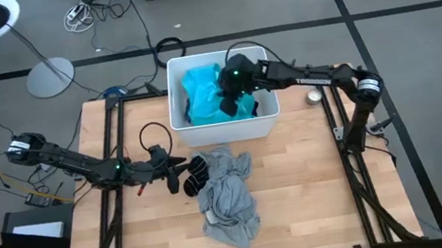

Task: Sort clothes
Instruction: Put the blue short into the white bin, then put the top black sock into the white bin

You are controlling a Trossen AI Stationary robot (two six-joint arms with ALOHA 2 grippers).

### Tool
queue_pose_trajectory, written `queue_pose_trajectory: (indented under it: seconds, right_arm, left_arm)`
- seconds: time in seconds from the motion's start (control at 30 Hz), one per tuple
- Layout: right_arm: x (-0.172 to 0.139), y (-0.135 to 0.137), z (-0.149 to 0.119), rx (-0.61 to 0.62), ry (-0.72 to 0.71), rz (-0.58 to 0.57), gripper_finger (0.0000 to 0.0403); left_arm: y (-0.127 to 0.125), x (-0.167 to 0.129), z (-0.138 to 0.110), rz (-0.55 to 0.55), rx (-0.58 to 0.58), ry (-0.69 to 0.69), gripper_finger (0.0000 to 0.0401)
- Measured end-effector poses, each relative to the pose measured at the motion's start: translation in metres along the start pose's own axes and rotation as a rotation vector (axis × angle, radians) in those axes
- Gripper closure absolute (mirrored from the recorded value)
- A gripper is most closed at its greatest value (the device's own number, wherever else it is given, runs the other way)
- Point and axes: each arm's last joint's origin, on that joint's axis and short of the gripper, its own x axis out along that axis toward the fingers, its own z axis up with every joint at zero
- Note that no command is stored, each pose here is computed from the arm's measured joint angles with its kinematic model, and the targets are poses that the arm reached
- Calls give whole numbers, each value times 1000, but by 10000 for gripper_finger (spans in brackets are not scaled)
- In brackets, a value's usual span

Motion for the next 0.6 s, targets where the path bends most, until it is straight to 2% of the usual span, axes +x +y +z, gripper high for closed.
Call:
queue_pose_trajectory:
  seconds: [0.13, 0.27, 0.43, 0.6]
  right_arm:
    - [18, -3, -9, 67, 55, 82, 317]
    - [16, -9, -12, 87, 89, 98, 256]
    - [-30, -21, 5, 85, 58, 75, 196]
    - [-92, -25, 18, 117, -18, 57, 167]
  left_arm:
    - [0, 0, 0, -2, -4, -2, 266]
    - [0, 0, 0, -3, -9, -3, 266]
    - [0, 0, 0, -2, -8, -2, 266]
    - [0, 0, 0, -2, -7, -2, 266]
